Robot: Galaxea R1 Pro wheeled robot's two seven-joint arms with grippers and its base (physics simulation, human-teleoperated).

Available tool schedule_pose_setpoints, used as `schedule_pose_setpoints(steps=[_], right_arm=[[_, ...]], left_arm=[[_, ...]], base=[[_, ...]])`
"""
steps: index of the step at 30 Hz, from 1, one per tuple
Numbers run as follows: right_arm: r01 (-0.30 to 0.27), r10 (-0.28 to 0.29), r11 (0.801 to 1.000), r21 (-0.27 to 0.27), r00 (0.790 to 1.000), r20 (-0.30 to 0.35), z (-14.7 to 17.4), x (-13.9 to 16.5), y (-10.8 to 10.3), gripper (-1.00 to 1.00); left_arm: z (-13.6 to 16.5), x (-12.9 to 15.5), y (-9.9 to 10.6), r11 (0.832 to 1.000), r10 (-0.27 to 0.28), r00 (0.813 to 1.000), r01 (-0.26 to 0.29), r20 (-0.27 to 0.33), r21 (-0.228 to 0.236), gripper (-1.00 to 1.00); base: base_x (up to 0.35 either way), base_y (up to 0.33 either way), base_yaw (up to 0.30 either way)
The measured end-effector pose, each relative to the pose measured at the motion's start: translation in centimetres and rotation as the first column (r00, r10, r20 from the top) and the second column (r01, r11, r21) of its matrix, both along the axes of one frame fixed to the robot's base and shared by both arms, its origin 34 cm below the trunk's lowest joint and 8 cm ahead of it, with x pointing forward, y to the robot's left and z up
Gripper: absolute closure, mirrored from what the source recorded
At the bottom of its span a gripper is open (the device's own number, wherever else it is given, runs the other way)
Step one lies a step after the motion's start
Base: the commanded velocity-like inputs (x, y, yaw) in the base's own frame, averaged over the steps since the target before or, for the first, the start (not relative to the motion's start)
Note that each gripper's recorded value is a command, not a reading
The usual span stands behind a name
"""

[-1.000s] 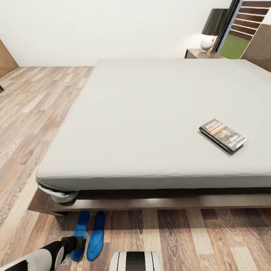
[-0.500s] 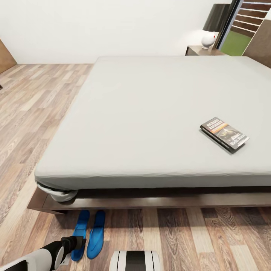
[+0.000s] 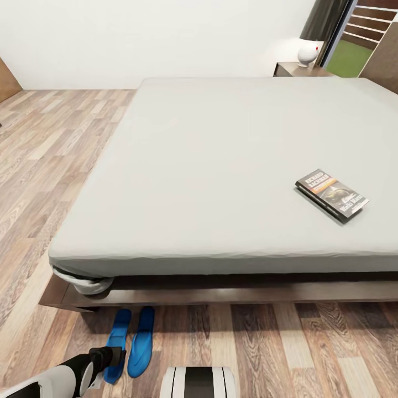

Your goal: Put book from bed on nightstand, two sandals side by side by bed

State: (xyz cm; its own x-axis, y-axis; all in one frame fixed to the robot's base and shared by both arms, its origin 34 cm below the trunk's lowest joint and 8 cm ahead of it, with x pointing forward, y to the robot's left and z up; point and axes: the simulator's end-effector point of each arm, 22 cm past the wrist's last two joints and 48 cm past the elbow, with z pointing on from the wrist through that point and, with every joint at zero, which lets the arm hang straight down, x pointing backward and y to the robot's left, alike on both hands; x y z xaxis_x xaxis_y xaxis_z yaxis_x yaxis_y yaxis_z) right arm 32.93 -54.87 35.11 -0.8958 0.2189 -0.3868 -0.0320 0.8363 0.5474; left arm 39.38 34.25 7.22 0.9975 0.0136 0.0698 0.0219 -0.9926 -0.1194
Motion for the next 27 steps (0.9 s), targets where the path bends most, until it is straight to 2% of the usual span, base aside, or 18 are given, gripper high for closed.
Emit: schedule_pose_setpoints(steps=[14, 27], right_arm=[[0.004, -0.004, 1.0, 0.007, 1.0, 0.0, -0.21, -0.11, 0.36, -1.0], [-0.005, 0.005, 1.0, 0.003, 1.0, 0.008, -0.11, 0.17, 0.49, -1.0]], left_arm=[[0.04, 0.45, 0.03, 1.0, -0.002, 1.0, 0.002, 0.021, 0.0, 1.0], [0.01, 0.41, -0.12, 1.0, -0.002, 1.0, 0.002, 0.021, -0.002, 1.0]], base=[[0.001, 0.0, 0.0], [0.069, 0.0, 0.0]])
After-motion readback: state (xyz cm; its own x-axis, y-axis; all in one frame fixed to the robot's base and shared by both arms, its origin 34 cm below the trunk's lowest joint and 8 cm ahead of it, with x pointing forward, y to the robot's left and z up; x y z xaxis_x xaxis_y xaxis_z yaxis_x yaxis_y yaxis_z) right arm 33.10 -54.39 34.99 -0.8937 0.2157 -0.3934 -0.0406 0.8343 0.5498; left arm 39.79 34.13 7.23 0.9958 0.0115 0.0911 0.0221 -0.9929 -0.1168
